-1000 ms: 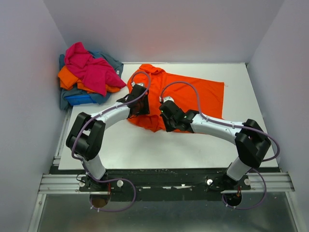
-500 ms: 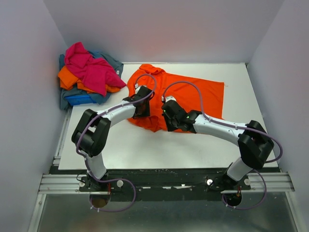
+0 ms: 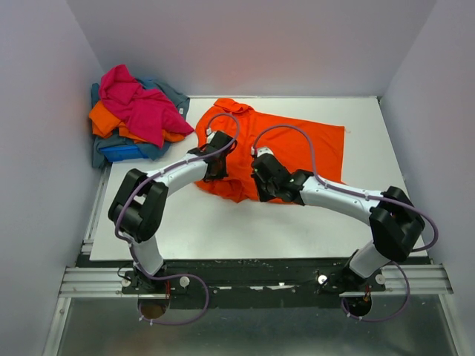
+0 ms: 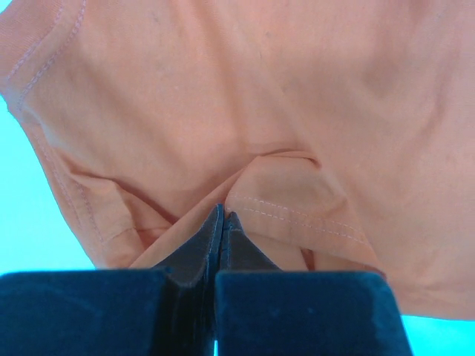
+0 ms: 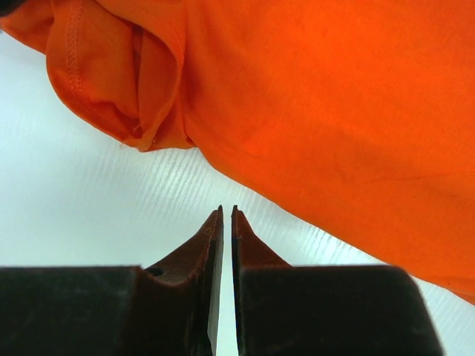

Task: Fold and stack the t-shirts
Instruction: Flatten out the tshirt

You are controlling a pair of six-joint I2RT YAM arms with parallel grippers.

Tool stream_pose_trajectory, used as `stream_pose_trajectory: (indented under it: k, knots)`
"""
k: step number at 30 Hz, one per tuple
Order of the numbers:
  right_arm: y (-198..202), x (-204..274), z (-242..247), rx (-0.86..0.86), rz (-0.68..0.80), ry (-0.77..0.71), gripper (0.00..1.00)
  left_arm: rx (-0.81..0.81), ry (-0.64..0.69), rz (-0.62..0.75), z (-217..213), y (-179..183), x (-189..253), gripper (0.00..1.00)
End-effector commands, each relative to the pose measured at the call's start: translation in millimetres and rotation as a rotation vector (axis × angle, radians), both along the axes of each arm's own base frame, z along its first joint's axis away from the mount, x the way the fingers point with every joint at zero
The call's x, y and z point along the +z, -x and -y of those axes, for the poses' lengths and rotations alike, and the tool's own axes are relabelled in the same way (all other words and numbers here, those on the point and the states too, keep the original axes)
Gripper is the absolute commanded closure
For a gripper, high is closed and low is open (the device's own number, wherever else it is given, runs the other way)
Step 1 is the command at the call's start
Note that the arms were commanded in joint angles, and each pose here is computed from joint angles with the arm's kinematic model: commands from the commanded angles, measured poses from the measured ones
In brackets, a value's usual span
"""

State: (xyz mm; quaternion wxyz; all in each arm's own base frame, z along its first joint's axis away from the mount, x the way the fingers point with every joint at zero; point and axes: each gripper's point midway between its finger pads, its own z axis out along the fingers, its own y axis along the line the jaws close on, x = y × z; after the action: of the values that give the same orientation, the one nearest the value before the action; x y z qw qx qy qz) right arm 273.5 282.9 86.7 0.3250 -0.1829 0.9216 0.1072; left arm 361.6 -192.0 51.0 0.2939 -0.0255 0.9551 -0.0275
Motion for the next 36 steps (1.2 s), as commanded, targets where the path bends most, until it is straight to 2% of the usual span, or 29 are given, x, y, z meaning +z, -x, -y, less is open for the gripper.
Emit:
stream_pose_trajectory:
  k: [1, 8, 12, 17, 22, 28, 32, 36]
  knots:
    - [0.7, 13.6, 7.1, -0.014, 0.037, -0.048, 0.82, 0.001, 0.061, 0.054, 4.5, 0.8, 39.8, 1.00]
    - [4.7, 23.3, 50.7, -0.139, 0.091, -0.099, 0.74, 0.055, 0.152, 0.100, -12.6, 37.7, 66.5, 1.00]
    - [10.9, 20.8, 89.2, -0.295, 0.099, -0.168, 0.73, 0.113, 0.195, 0.087, -28.7, 68.4, 66.1, 1.00]
    - [25.1, 19.4, 144.1, -0.486, 0.135, -0.264, 0.60, 0.190, 0.277, 0.077, -45.6, 106.9, 58.4, 1.00]
    - [39.4, 15.9, 189.4, -0.652, 0.158, -0.263, 0.60, 0.273, 0.393, 0.049, -54.3, 142.5, 39.9, 1.00]
    - [48.1, 4.5, 223.5, -0.837, 0.087, -0.204, 0.61, 0.393, 0.539, 0.017, -61.7, 175.7, 23.0, 1.00]
    - [49.8, -7.5, 241.5, -0.978, 0.025, -0.175, 0.61, 0.466, 0.588, 0.019, -67.9, 184.5, 7.8, 1.00]
    - [56.4, -20.0, 251.7, -1.070, -0.049, -0.153, 0.64, 0.500, 0.575, 0.005, -71.7, 186.6, -10.0, 1.00]
